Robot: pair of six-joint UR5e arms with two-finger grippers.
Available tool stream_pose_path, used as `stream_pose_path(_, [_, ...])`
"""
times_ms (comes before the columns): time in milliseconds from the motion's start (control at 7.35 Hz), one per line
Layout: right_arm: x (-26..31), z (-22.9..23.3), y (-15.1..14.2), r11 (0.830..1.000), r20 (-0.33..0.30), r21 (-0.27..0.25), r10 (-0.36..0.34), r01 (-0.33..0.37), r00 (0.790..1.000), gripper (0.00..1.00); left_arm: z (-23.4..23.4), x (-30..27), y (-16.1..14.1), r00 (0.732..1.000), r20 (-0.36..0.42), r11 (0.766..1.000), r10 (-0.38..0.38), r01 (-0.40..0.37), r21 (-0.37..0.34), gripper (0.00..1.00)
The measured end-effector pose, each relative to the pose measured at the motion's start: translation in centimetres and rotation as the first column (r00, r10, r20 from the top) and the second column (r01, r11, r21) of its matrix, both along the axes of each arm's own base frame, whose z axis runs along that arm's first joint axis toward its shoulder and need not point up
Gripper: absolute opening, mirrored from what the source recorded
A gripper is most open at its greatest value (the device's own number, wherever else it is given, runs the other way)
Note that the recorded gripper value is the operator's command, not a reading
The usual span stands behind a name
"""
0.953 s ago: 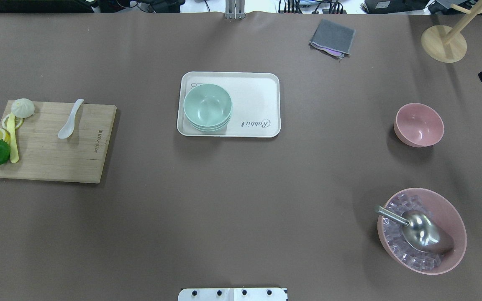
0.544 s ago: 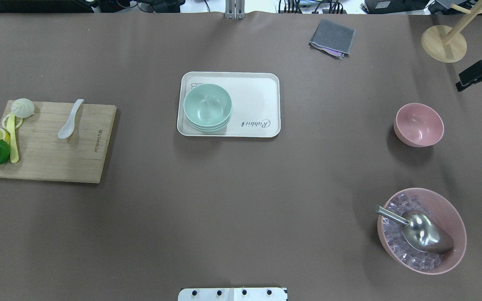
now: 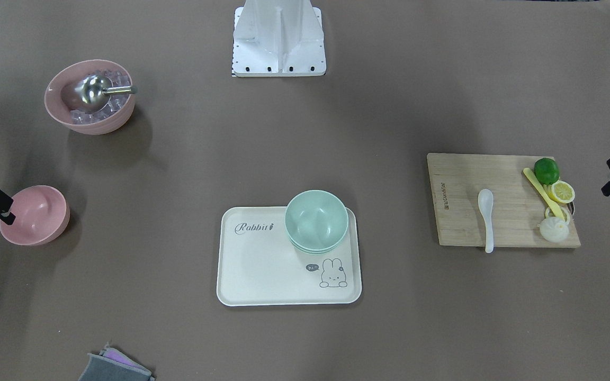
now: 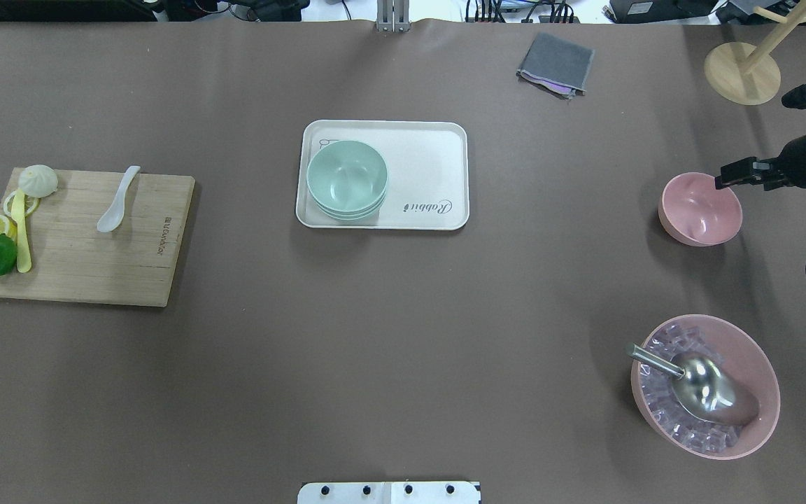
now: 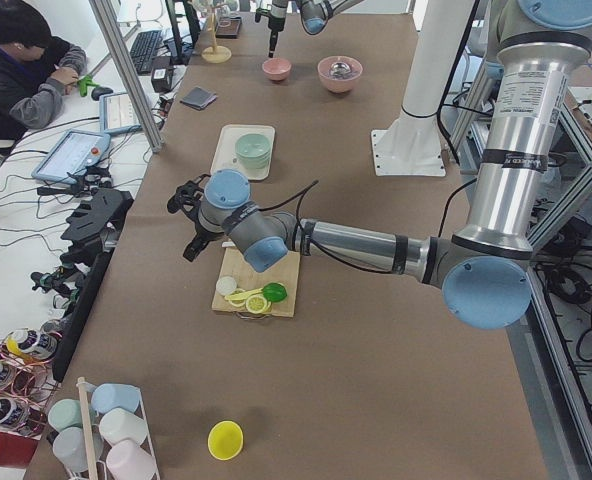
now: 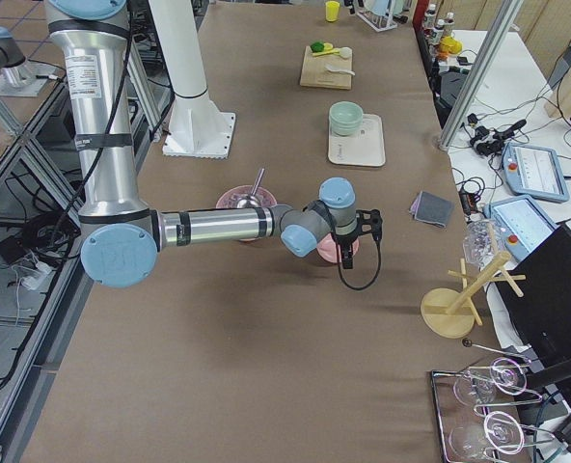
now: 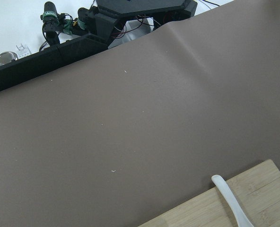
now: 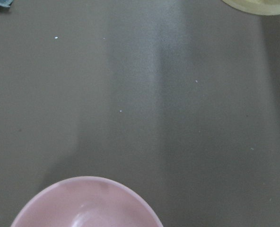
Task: Stack pink bowl on green and place spoon
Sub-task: 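Move the right gripper down to the rim of the pink bowl, then close the right gripper on the pink bowl rim and lift it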
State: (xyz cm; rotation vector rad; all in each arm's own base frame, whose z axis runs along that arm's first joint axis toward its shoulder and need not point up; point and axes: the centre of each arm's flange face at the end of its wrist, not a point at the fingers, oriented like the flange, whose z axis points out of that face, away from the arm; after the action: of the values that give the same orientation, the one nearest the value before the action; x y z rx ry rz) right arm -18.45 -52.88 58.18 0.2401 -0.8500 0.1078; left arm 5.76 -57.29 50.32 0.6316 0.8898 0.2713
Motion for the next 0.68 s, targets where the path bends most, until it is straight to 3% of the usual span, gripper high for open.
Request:
stream_pose_path(272, [-1.2,1.2,1.1,1.0,0.006,-0.012,0.0,0.0,1.0,0.53,0.1,0.1,0.1,1.0,-0.001,1.0,0.002,-0.002,0.0,0.98])
stream_pose_path(408, [-1.5,1.5,1.6,1.0,0.004,-0.017,-0.007,0.007,1.0,0.36,0.1,0.1,0.2,1.0,-0.002,1.0,0.002,-0.002,0.001,0.98])
stream_pose_path(544, [-1.7,1.8,1.9,1.0,0.002,-0.02,-0.012,0.012,1.0,0.11,0.1,0.2,0.2,1.0,-0.002,1.0,0.003,-0.003,0.001,0.98])
stream_pose_path(680, [-1.8,1.8,2.1,1.0,0.001,-0.02,-0.015,0.015,1.0,0.01,0.1,0.2,0.2,1.0,-0.002,1.0,0.004,-0.004,0.001,0.98])
